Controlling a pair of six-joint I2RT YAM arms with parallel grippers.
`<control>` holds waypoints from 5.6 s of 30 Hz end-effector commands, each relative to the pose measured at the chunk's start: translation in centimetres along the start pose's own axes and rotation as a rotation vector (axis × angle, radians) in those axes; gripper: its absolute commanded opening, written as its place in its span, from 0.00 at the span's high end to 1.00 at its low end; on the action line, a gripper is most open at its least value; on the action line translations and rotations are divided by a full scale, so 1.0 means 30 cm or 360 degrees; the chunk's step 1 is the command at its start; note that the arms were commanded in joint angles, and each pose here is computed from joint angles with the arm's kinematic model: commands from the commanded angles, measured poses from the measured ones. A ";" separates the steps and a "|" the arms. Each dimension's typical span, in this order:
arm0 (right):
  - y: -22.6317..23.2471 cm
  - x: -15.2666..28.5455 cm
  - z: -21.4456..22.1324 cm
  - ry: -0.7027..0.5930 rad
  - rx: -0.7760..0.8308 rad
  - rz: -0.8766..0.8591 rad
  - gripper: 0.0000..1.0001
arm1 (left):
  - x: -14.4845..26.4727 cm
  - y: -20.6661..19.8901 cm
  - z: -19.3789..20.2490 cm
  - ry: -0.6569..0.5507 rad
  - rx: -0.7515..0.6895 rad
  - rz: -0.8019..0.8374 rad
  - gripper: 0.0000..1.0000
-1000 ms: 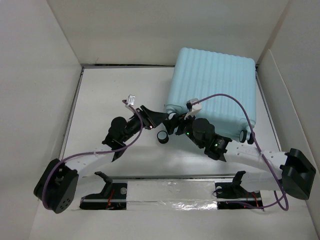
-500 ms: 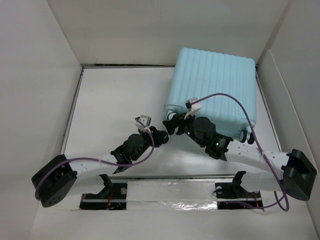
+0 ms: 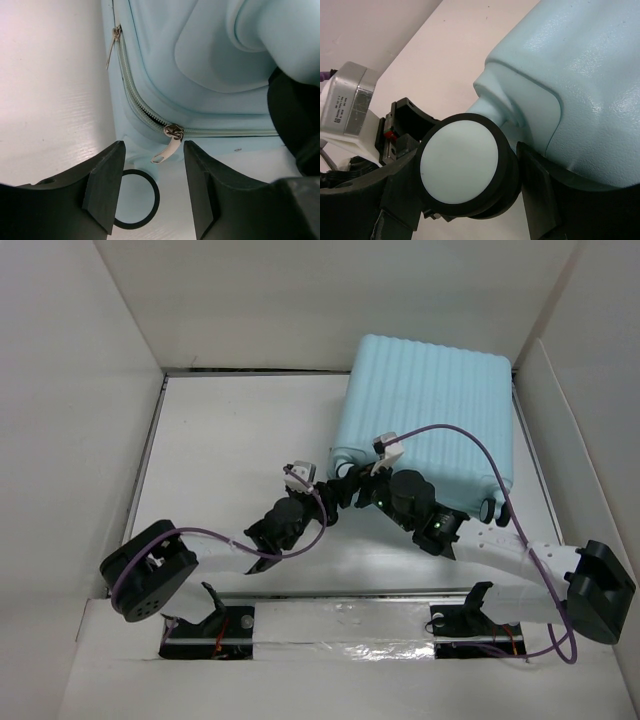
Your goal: Pack the luggage
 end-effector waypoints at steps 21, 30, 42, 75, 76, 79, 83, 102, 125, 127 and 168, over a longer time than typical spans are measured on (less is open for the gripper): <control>0.063 0.000 -0.219 -0.0347 -0.0095 -0.0137 1.00 | 0.052 0.051 -0.136 -0.0213 0.0188 0.0038 0.86; 0.062 0.001 -0.224 -0.0352 -0.0090 -0.0130 1.00 | 0.025 -0.034 -0.050 -0.0049 0.0017 0.0262 0.71; 0.075 0.007 -0.249 -0.0357 -0.0086 -0.0169 1.00 | -0.056 -0.084 -0.107 -0.0159 0.0100 0.0287 0.66; 0.101 0.120 -0.206 -0.0324 -0.0070 -0.0300 1.00 | -0.024 0.224 -0.228 -0.0439 0.0181 -0.0219 1.00; 0.100 0.116 -0.201 -0.0313 -0.0073 -0.0295 1.00 | -0.025 0.204 -0.230 -0.0431 0.0167 -0.0155 1.00; 0.108 0.094 -0.182 -0.0265 -0.0068 -0.0278 0.84 | -0.043 0.190 -0.242 -0.0424 0.0162 -0.0136 1.00; 0.098 0.084 -0.174 -0.0274 -0.0080 -0.0249 0.80 | -0.059 0.174 -0.240 -0.0381 0.0129 -0.0054 1.00; 0.087 -0.019 -0.144 -0.0161 -0.0034 -0.0110 0.02 | 0.015 -0.053 -0.321 -0.0369 0.0220 0.0491 1.00; 0.027 -0.133 -0.089 0.0005 -0.0092 0.0201 0.00 | 0.011 -0.140 -0.308 -0.0314 0.0342 0.0760 1.00; 0.033 -0.162 -0.091 0.0020 -0.0089 0.0222 0.00 | 0.001 -0.150 -0.302 -0.0297 0.0345 0.0786 1.00; -0.139 0.212 -0.056 -0.0059 0.0004 0.0230 1.00 | -0.059 -0.136 -0.039 0.0128 -0.0086 0.0589 0.47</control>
Point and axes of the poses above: each gripper's point midway between its finger pads, its own x axis back along the fingers, its own y axis along the line the jaws close on, z = x × y, the point moved 3 cm from there along x, back along the fingers, and after that the axes turned 1 degree about -x, right-handed, at the moved point
